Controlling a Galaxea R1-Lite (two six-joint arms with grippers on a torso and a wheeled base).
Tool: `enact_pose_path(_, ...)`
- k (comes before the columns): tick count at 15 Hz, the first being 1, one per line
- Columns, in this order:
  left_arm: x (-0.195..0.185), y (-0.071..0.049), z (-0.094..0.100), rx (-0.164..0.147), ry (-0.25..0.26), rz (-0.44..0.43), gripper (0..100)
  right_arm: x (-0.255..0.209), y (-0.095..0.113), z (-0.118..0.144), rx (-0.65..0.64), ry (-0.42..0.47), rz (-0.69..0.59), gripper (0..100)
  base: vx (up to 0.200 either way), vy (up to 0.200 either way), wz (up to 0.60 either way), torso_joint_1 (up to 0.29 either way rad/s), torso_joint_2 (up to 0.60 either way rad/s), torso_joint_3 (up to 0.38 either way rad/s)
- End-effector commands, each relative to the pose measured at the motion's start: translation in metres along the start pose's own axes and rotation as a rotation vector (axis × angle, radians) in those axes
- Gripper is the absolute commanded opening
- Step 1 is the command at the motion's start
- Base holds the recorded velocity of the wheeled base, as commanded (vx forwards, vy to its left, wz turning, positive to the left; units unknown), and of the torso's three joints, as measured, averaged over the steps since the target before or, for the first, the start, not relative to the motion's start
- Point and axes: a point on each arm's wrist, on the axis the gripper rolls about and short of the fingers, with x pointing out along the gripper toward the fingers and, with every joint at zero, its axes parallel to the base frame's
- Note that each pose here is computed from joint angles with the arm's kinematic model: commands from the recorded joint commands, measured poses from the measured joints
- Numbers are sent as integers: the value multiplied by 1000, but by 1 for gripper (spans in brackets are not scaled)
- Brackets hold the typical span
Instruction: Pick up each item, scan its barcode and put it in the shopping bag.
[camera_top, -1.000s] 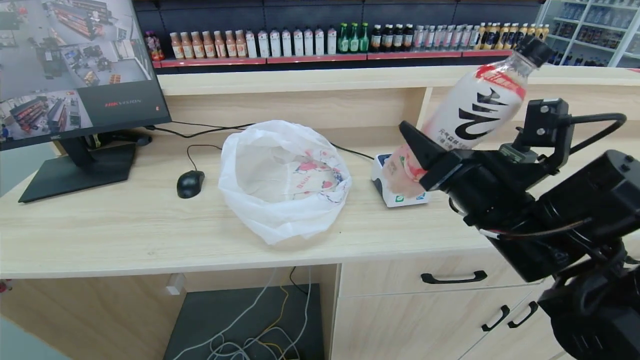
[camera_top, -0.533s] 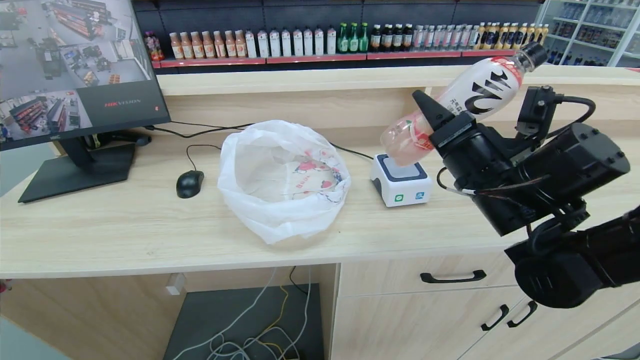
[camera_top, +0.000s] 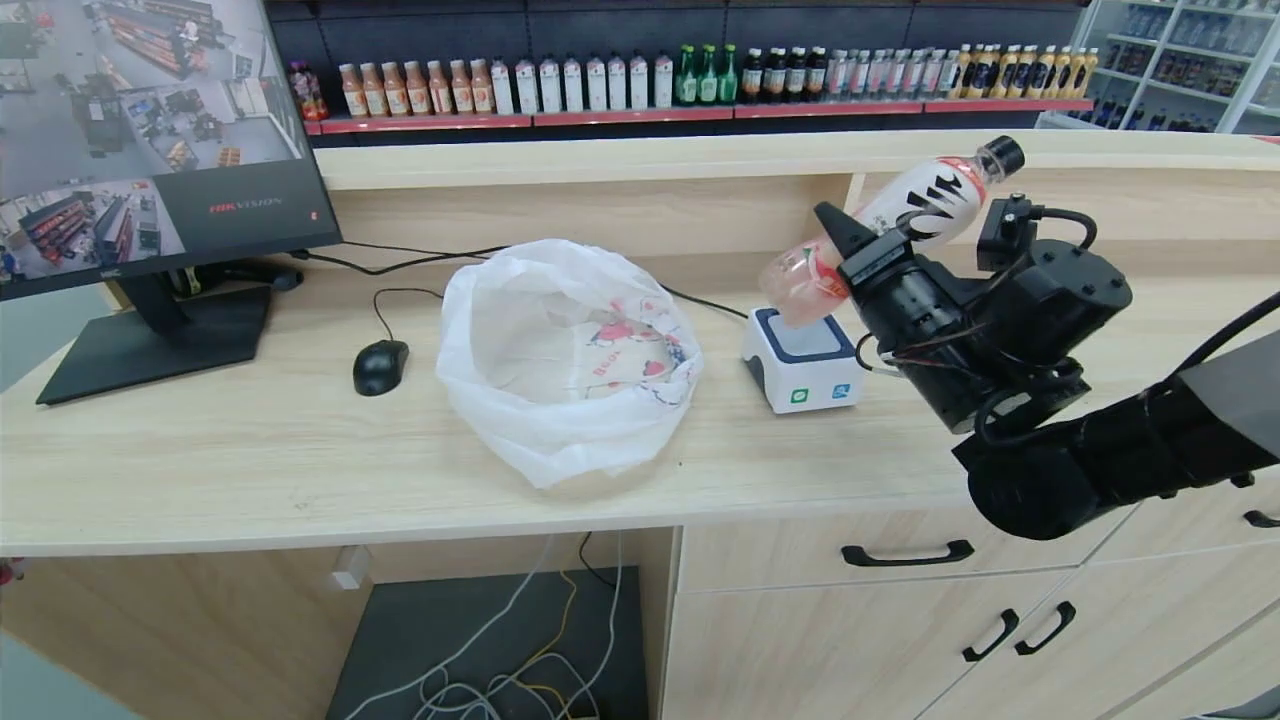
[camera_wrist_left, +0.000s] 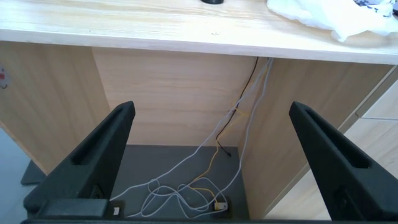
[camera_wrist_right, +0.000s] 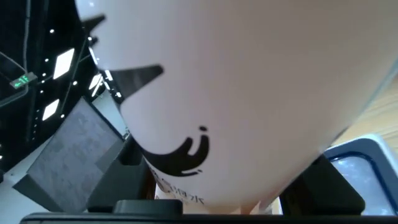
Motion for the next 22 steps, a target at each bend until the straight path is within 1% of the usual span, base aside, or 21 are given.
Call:
enact_pose_path(1, 0, 0, 0, 0, 0, 1, 100, 2, -13, -5, 1, 7, -25, 0, 0, 0, 0, 0, 0, 0)
enact_pose_path(3, 0, 0, 0, -1, 0, 1, 100, 6, -19, -7, 1, 3, -34, 0, 0, 0, 0, 0, 0, 0)
enact_pose_path(7, 0, 0, 0, 0, 0, 1, 100, 9, -23, -11, 19, 3, -36, 0, 0, 0, 0, 0, 0, 0)
enact_pose_path(9, 0, 0, 0, 0, 0, 1, 100, 11, -30, -15, 18, 5, -46, 0, 0, 0, 0, 0, 0, 0)
enact_pose_path(11, 0, 0, 0, 0, 0, 1, 100, 15, -29, -12, 24, -10, -33, 0, 0, 0, 0, 0, 0, 0)
enact_pose_path(14, 0, 0, 0, 0, 0, 1, 100, 18, -39, -14, 30, -10, -51, 0, 0, 0, 0, 0, 0, 0)
enact_pose_path(22, 0, 0, 0, -1, 0, 1, 100, 18, -44, -18, 38, -1, -66, 0, 0, 0, 0, 0, 0, 0)
